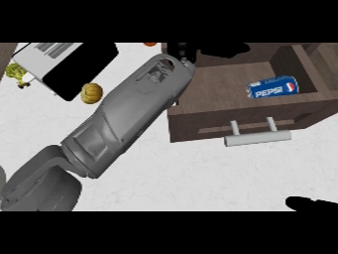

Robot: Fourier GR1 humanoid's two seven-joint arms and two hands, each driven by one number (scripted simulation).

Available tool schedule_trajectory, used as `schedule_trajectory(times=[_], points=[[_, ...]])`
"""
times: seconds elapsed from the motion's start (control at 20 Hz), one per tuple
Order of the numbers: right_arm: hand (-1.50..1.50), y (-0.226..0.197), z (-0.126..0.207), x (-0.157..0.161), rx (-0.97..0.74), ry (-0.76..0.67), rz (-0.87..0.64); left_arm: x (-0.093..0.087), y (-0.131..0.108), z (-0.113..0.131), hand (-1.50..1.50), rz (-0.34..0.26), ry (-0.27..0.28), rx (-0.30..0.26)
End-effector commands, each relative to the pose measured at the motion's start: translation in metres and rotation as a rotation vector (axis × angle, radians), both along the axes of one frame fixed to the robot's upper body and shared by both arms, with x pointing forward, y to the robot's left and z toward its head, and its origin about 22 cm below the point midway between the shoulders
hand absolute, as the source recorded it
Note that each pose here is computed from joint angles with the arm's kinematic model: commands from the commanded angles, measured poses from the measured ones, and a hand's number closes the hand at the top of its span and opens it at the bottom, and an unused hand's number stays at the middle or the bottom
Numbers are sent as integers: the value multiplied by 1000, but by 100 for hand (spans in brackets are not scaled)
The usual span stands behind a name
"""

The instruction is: Pick up the can, place it into the drawer and close the drawer

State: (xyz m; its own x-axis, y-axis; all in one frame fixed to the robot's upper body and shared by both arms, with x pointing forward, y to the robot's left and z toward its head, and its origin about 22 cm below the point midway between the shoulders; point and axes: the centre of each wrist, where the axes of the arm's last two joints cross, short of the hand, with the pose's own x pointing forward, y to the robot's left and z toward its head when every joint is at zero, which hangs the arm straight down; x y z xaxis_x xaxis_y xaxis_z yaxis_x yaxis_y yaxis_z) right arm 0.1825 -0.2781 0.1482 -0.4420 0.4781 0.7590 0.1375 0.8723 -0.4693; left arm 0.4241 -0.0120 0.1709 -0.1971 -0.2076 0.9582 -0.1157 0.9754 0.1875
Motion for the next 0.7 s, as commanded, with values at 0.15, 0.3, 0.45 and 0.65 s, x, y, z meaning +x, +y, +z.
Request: schedule_trajectory(times=[0.15,0.3,0.45,0.65], points=[[-150,9,9,14,-260,-44,-76,-4,-9,13,-150,5,-36,-31],[-150,25,-8,20,-384,-21,-62,-8,-10,8,-150,11,-61,-27],[-150,22,-16,32,-512,18,-111,-5,-9,11,-150,-5,-32,-35],[-150,36,-50,48,-615,29,-99,-4,-6,10,-150,29,-26,-41]])
